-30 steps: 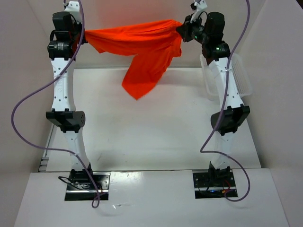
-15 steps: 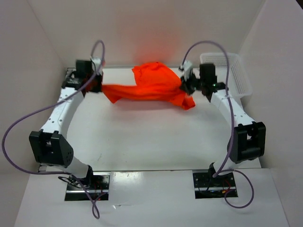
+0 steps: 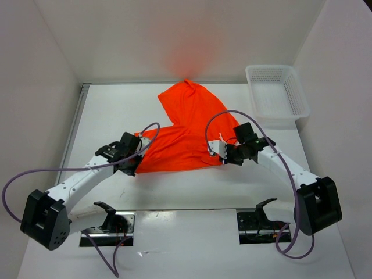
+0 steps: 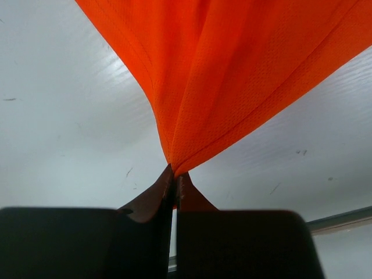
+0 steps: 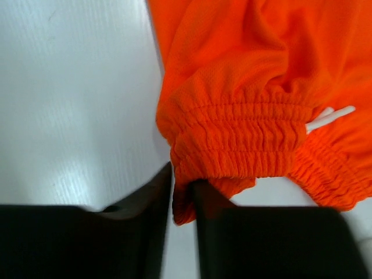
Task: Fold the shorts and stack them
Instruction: Flatten the shorts out
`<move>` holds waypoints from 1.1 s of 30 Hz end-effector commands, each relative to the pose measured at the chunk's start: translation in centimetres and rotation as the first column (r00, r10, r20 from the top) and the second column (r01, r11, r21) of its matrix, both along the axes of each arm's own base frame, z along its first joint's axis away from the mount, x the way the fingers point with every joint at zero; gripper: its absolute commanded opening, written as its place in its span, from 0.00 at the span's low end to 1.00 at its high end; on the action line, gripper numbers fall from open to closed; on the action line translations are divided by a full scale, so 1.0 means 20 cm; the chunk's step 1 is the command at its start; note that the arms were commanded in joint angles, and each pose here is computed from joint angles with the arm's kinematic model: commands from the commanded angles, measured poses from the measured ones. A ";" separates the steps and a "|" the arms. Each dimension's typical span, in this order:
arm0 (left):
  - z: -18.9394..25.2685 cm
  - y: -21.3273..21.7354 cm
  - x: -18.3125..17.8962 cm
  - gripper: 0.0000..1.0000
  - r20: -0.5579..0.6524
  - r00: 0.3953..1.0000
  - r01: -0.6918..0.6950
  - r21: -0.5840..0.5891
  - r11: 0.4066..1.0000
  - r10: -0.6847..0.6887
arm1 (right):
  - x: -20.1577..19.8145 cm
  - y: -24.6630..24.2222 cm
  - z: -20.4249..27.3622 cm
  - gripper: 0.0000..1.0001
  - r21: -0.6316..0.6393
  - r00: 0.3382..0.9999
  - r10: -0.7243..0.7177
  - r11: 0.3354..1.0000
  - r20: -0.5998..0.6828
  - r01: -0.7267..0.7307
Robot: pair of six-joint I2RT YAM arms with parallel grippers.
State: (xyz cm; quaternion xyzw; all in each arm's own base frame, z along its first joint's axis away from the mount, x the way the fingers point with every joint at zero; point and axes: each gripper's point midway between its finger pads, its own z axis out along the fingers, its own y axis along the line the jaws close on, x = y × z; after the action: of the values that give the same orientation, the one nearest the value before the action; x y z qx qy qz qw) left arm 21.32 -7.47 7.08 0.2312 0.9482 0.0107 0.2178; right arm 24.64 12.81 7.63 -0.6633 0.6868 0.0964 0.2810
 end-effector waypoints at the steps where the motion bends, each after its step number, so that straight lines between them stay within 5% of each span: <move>1: -0.04 0.05 -0.05 0.03 -0.017 1.000 0.001 0.061 0.998 0.000 | -0.11 -0.04 -0.02 0.35 -0.072 0.994 0.103 0.992 -0.028 -0.105; 4: -0.08 0.08 -0.12 0.12 -0.056 0.998 0.013 0.079 0.997 -0.009 | -0.24 -0.03 -0.02 0.69 -0.094 0.983 0.167 0.980 -0.078 -0.174; 6: -0.07 0.08 -0.15 0.32 -0.073 0.997 0.019 0.072 0.997 -0.014 | -0.25 -0.01 0.07 0.81 -0.056 0.991 0.115 0.991 -0.069 -0.119; 11: 0.05 0.01 -0.24 0.41 -0.095 0.994 0.051 -0.050 0.997 -0.055 | -0.18 0.14 0.32 0.75 0.136 0.985 -0.103 0.983 -0.137 0.122; 16: 0.10 -0.05 -0.18 0.43 -0.085 0.995 0.031 -0.135 0.990 -0.043 | -0.02 0.26 0.28 0.60 0.230 0.901 -0.314 0.893 -0.298 0.387; 23: -0.14 0.02 -0.08 0.52 -0.090 0.996 -0.010 -0.023 1.000 0.008 | 0.03 0.18 0.15 0.60 0.087 0.786 -0.392 0.869 -0.479 0.486; 33: -0.31 -0.04 -0.16 0.50 -0.216 0.975 0.046 -0.020 0.999 -0.050 | 0.01 0.13 0.03 0.55 -0.011 0.808 -0.420 0.889 -0.414 0.457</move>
State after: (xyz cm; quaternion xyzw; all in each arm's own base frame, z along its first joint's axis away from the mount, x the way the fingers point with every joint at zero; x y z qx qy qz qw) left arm 18.27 -7.45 1.17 0.2405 0.9639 -0.0104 0.1139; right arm 25.19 15.45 8.34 -0.4169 0.8641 0.2136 0.1842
